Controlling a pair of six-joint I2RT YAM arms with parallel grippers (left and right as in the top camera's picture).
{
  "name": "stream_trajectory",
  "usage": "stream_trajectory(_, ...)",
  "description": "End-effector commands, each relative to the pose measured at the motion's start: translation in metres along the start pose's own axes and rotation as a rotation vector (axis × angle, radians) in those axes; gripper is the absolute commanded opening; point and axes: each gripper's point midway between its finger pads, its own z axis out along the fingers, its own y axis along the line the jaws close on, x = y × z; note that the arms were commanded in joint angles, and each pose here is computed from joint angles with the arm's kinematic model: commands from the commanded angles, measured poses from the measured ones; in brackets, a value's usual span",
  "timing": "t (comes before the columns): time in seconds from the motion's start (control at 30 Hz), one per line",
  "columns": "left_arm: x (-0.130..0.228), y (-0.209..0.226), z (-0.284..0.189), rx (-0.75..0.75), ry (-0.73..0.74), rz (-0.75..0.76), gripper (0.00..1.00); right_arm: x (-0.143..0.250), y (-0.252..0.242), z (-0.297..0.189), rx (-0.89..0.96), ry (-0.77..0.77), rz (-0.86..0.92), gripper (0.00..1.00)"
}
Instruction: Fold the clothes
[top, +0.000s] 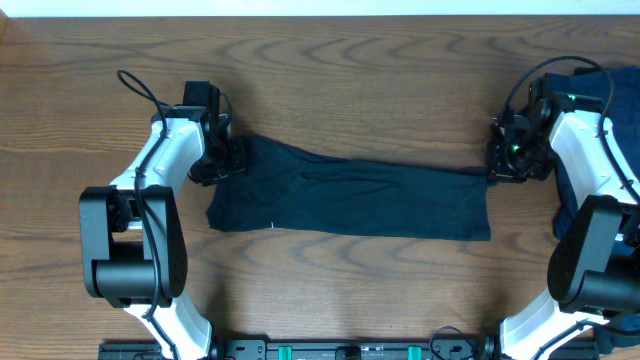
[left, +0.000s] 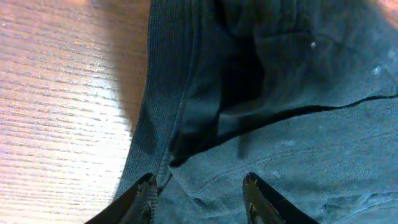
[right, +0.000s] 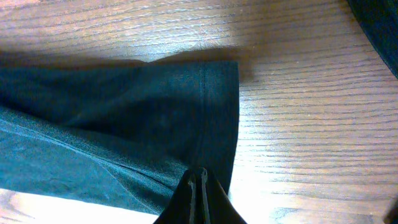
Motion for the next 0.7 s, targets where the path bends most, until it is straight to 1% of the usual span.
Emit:
stream_trajectory(0.0, 0.001, 0.0, 0.005, 0.008, 0.004, 0.013, 0.47, 0.0, -0.001, -0.003, -0.001, -0.01, 0.018, 0.02)
stream_trajectory(0.37, -0.005, 0.0, 0.015, 0.02, -0.045, 0.018, 0.47, 0.0, -0.001, -0.003, -0.001, -0.011, 0.017, 0.02)
stream_trajectory(0.67, 0.0, 0.002, 0.019, 0.017, -0.033, 0.017, 0.47, 0.0, -0.001, -0.003, -0.001, -0.011, 0.017, 0.02)
